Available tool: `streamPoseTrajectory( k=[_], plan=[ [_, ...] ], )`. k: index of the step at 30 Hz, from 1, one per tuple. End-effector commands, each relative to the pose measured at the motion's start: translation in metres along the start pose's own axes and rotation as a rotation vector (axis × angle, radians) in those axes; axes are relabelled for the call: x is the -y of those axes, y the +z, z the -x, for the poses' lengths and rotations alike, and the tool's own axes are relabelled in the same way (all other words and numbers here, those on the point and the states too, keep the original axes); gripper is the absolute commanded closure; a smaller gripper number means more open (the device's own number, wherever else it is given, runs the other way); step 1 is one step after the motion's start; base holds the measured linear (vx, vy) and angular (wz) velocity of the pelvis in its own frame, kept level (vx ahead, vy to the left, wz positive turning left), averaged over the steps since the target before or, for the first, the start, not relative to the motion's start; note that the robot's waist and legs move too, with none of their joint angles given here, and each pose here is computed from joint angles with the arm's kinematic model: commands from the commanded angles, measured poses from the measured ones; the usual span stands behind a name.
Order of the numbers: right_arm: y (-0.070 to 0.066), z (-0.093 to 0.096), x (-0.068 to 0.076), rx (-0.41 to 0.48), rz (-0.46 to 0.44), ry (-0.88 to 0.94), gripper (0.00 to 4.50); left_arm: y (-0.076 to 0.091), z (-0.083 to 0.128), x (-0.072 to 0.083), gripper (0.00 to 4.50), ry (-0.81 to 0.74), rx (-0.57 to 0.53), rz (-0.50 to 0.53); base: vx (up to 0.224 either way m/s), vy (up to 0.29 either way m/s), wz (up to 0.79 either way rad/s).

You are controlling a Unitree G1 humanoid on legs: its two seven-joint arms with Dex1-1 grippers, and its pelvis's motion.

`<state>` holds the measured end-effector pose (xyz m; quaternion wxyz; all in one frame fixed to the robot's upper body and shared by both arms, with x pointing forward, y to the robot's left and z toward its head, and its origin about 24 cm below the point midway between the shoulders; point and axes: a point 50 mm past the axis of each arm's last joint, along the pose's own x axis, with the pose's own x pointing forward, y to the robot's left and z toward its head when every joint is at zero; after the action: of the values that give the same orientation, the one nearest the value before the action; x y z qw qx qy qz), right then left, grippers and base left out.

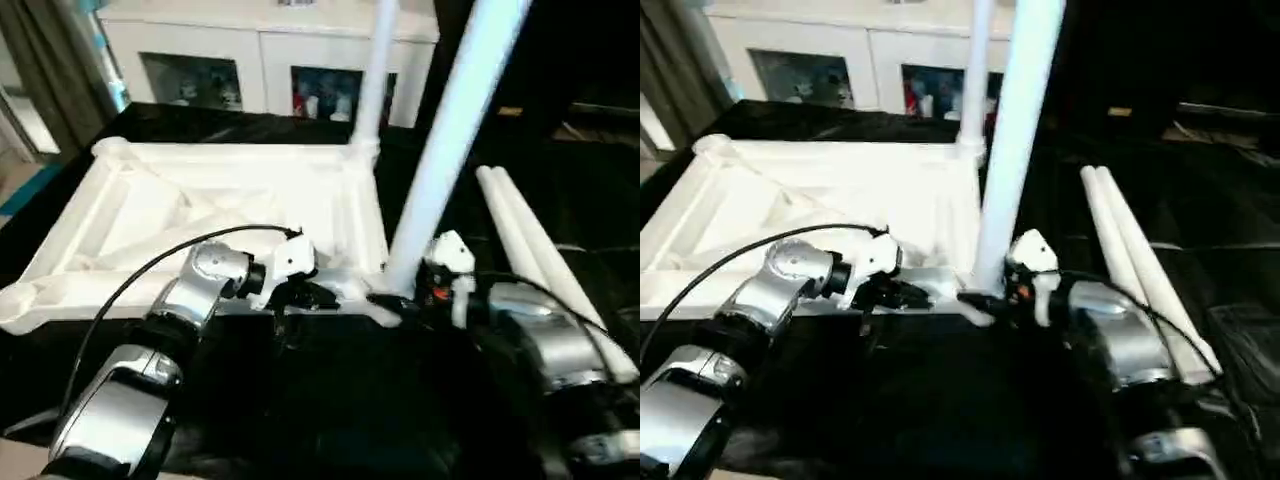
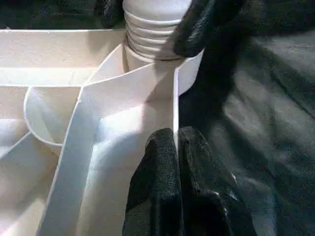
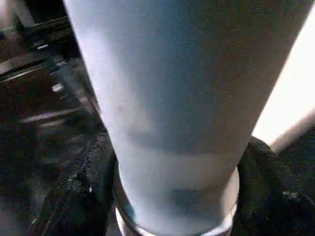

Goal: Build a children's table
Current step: Rotate leg to tighten

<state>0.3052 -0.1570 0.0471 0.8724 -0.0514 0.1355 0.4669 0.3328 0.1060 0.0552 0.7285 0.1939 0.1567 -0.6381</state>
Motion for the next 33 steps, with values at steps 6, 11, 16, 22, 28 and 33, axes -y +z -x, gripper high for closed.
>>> streamPoseTrajectory(
  k=[6,11,16,22,28,33],
  plan=[
    [-0.033,-0.032,0.008,-0.072,-0.248,-0.415,1.75,0.026,-0.031,-0.021,4.5,0.276,0.011,0.071,0.0,0.0,0.0],
    [-0.02,-0.068,0.005,-0.051,-0.32,-0.541,1.75,0.046,-0.059,-0.023,4.5,0.368,0.021,0.123,0.0,0.0,0.0],
    [-0.008,-0.078,0.002,0.006,-0.323,-0.478,1.05,0.052,-0.065,-0.02,4.5,0.336,0.039,0.1,0.0,0.0,0.0],
    [0.0,-0.072,0.006,0.02,-0.21,-0.391,0.63,0.048,-0.058,-0.017,4.5,0.259,0.067,0.037,0.0,0.0,0.0],
    [0.006,-0.048,0.007,0.02,-0.028,-0.142,0.63,0.038,-0.043,-0.007,4.5,0.069,0.107,-0.027,0.0,0.0,0.0],
    [0.012,-0.02,0.004,-0.001,0.061,0.049,0.63,0.028,-0.025,0.002,4.5,-0.086,0.154,-0.029,0.0,0.0,0.0]
  ],
)
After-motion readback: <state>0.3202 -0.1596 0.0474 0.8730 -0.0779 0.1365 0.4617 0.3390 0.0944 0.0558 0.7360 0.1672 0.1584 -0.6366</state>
